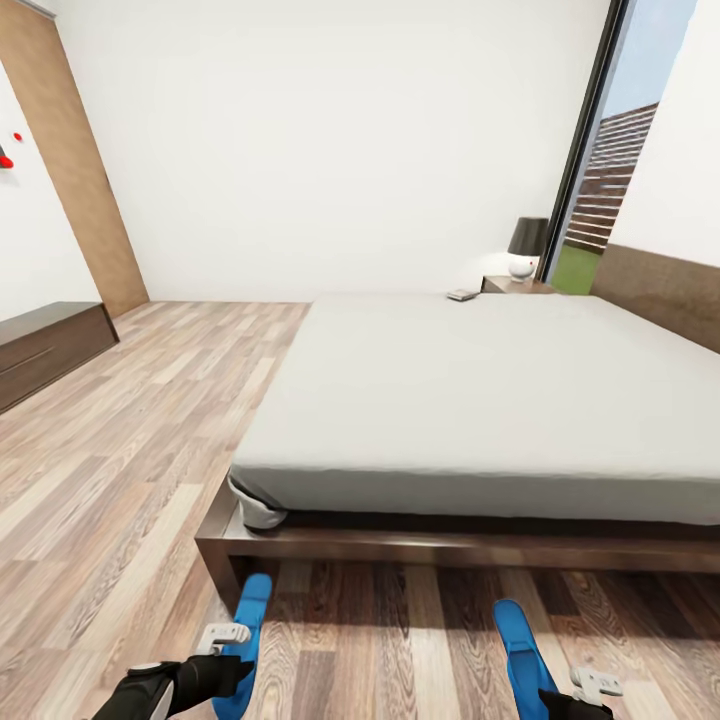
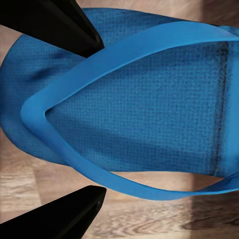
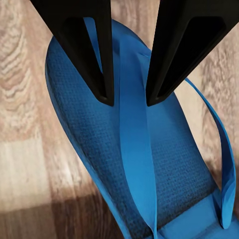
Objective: In the bedroom, move the book from the bed onto either nightstand, and place the two sandals side by side next to the bed.
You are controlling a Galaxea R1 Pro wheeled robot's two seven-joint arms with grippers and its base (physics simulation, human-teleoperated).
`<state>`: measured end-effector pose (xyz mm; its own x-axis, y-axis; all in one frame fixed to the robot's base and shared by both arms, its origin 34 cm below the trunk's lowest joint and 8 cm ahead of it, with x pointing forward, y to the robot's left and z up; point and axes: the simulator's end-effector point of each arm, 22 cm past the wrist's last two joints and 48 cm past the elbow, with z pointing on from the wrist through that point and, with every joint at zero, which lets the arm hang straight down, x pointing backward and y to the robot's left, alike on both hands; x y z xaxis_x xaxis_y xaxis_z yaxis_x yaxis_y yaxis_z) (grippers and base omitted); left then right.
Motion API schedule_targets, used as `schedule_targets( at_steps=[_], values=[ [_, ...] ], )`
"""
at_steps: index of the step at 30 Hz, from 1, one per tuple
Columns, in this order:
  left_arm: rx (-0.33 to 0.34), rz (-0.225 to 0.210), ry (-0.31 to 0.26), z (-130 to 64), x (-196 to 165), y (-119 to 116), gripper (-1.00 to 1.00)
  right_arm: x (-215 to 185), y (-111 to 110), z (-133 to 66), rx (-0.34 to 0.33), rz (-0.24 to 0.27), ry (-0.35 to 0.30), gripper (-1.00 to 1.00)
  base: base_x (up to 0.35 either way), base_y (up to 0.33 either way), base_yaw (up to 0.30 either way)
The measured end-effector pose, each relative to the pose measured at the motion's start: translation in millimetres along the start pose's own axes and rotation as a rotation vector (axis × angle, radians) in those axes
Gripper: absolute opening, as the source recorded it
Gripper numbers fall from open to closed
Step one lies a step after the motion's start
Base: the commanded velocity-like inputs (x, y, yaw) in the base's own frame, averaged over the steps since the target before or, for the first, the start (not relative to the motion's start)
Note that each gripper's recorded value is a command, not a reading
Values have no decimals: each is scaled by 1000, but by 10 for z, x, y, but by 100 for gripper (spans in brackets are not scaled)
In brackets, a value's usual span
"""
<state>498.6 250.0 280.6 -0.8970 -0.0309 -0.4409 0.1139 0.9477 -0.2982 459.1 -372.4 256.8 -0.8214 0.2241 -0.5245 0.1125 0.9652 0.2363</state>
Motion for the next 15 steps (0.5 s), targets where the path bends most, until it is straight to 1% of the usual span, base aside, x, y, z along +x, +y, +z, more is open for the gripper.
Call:
schedule_targets(
  at_steps=[15],
  values=[
    [0,0,1,248,236,92,-100,249,-89,226,0,0,0,-100,0,0,0]
  ],
)
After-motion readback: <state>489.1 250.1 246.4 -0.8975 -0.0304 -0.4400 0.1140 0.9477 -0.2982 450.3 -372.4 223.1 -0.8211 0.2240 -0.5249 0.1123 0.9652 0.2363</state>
